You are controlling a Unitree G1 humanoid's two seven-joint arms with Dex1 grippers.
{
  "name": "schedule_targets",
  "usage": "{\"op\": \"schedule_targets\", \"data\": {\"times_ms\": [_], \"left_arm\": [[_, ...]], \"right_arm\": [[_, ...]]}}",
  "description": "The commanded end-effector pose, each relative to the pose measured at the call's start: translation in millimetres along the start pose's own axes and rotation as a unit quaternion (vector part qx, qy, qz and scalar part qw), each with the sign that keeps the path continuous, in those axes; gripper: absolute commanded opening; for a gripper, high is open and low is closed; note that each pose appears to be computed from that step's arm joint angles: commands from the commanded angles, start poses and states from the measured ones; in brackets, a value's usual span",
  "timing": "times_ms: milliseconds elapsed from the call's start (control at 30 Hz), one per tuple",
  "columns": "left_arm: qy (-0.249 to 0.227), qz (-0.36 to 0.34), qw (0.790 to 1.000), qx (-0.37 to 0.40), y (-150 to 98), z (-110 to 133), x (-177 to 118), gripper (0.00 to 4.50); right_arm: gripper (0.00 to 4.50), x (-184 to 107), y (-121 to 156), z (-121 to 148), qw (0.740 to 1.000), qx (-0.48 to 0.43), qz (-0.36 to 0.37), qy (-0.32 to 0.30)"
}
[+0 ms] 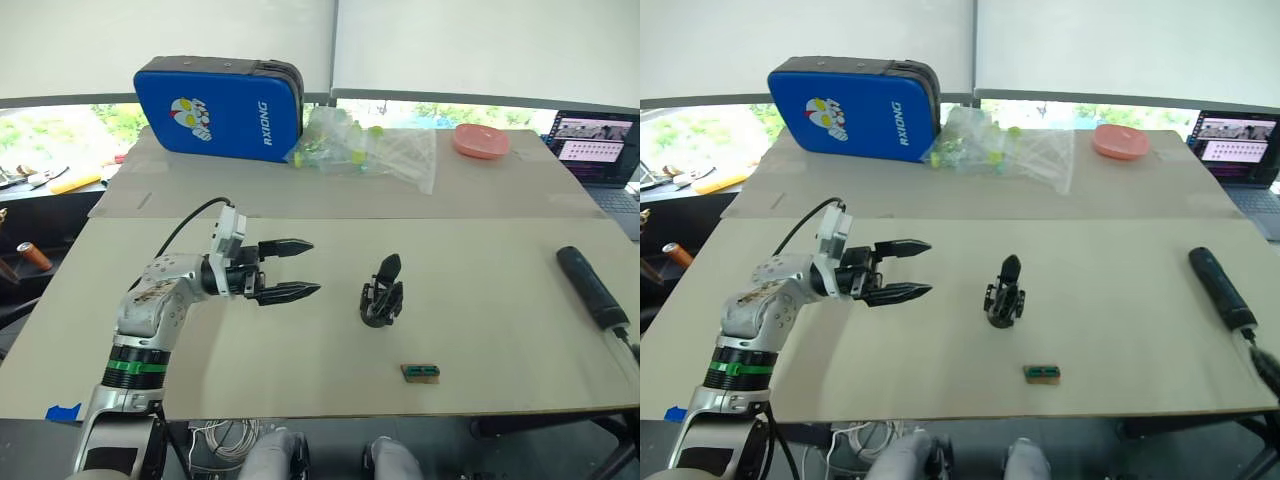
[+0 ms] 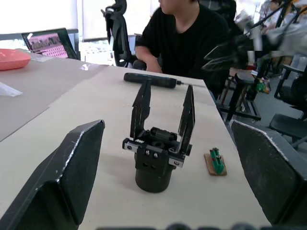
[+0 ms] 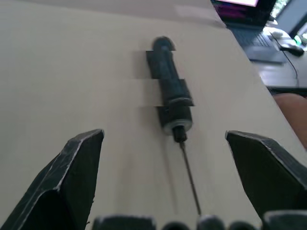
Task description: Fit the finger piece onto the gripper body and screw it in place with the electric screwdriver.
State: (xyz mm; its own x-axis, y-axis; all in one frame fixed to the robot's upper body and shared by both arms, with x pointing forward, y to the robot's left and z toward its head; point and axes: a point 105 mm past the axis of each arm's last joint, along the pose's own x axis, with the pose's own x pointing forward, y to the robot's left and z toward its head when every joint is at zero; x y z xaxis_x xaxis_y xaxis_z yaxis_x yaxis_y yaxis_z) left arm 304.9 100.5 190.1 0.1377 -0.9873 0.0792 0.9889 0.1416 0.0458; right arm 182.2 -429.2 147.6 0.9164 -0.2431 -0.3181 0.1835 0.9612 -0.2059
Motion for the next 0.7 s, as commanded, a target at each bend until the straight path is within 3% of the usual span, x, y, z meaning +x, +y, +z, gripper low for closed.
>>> {"op": "schedule_targets", "data": {"times_ms": [33,267,700], "left_arm": [[-0.021,-0.003,0.999,0.026,0.0,18.3,7.9,4.45],[-0.025,0.003,0.999,0.027,-0.7,24.2,8.6,4.45],[0.002,-0.014,0.999,0.038,-4.8,33.7,2.9,4.45]], "right_arm": [[4.5,30.7,-32.3,-2.6,0.999,0.006,-0.044,0.017],[4.5,79.6,-34.1,-2.5,0.999,0.02,-0.003,0.03],[4.5,112.0,-8.2,-24.9,0.994,0.018,0.056,0.095]]}}
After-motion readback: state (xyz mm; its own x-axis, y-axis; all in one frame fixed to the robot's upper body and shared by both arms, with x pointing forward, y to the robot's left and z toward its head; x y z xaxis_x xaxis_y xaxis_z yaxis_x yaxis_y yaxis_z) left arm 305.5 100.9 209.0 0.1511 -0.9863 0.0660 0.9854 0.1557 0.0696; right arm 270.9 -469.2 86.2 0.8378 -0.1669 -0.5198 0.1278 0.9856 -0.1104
